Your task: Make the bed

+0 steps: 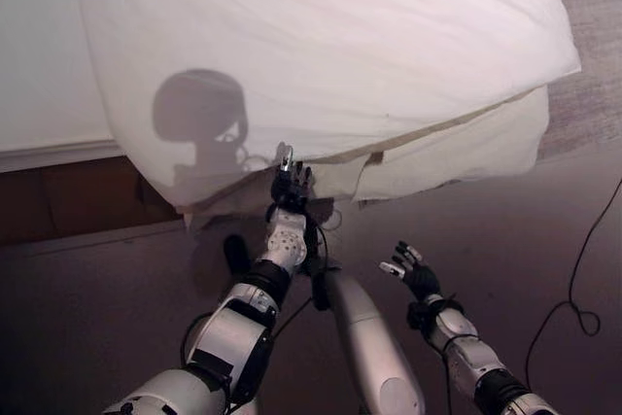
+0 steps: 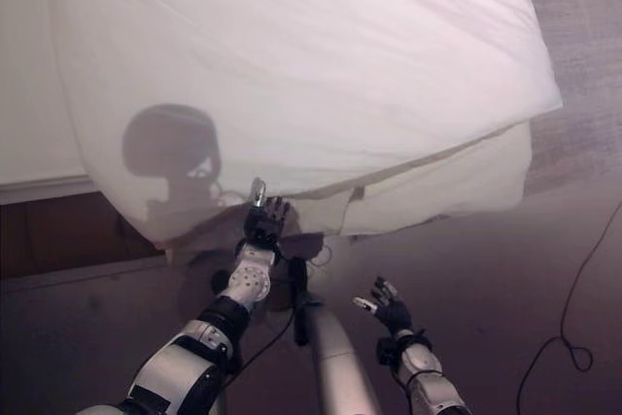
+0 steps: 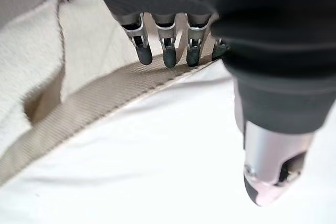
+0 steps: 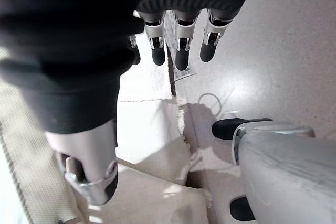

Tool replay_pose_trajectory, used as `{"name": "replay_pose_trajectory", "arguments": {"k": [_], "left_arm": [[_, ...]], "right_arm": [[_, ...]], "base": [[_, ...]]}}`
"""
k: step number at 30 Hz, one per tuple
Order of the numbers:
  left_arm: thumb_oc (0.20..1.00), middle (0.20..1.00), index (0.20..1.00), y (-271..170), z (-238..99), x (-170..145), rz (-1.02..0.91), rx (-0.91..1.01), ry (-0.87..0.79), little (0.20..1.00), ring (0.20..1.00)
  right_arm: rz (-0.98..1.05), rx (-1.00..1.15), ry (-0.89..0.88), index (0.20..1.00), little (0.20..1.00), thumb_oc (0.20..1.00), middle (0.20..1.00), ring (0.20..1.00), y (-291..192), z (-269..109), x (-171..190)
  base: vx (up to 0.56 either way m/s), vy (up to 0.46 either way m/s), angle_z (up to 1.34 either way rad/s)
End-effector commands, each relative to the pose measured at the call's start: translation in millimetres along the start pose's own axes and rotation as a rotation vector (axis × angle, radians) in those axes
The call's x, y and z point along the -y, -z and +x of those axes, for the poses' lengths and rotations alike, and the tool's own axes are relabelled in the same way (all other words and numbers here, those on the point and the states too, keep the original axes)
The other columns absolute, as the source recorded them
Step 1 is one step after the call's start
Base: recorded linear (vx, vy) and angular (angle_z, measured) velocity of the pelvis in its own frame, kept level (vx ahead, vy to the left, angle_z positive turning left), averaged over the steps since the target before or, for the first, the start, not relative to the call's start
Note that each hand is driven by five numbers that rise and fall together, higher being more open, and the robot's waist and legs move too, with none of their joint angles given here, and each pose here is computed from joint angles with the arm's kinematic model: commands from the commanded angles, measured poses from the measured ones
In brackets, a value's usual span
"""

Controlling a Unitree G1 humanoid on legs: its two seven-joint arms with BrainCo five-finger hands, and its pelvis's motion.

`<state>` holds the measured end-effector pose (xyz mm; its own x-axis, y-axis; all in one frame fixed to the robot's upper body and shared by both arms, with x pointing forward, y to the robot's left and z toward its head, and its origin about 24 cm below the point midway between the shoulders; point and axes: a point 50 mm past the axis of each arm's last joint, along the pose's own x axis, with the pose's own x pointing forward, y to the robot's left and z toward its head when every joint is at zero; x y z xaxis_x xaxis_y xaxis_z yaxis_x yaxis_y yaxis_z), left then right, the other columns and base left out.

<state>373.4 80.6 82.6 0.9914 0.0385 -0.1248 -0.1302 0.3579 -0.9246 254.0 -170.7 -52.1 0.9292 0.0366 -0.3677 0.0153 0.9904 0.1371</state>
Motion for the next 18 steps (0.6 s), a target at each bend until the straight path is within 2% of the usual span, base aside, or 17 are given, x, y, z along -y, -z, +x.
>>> {"name": "replay_pose_trajectory", "arguments": {"k": [1, 4, 5, 6, 18], "left_arm": [[1.0, 1.0, 1.0, 7, 2, 34, -0.081, 0.02, 0.084, 1.0, 1.0], [1.0, 1.0, 1.0, 1, 3, 46, -0.085, 0.046, 0.124, 1.0, 1.0], [0.526, 0.526, 0.526, -1, 3, 50, -0.09, 0.054, 0.144, 0.526, 0.526], [0.2, 0.2, 0.2, 0, 2, 51, -0.089, 0.053, 0.151, 0.2, 0.2], [0.2, 0.2, 0.2, 1, -6, 68, -0.142, 0.067, 0.255, 0.2, 0.2]], "right_arm": [[-0.002, 0.035, 0.008, 1.0, 1.0, 1.0, 1.0, 1.0, 2, -13, 12], [-0.007, 0.028, 0.005, 1.0, 1.0, 1.0, 1.0, 1.0, 4, -15, 13], [-0.007, 0.026, 0.006, 1.0, 1.0, 1.0, 1.0, 1.0, 5, -15, 13], [-0.009, 0.024, 0.005, 1.0, 1.0, 1.0, 1.0, 1.0, 5, -15, 14], [0.018, 0.057, -0.008, 1.0, 1.0, 1.0, 1.0, 1.0, -2, -10, 7]], "base": [[0.0, 0.0, 0.0], [0.0, 0.0, 0.0], [0.0, 0.0, 0.0], [0.0, 0.0, 0.0], [0.0, 0.0, 0.0]]}}
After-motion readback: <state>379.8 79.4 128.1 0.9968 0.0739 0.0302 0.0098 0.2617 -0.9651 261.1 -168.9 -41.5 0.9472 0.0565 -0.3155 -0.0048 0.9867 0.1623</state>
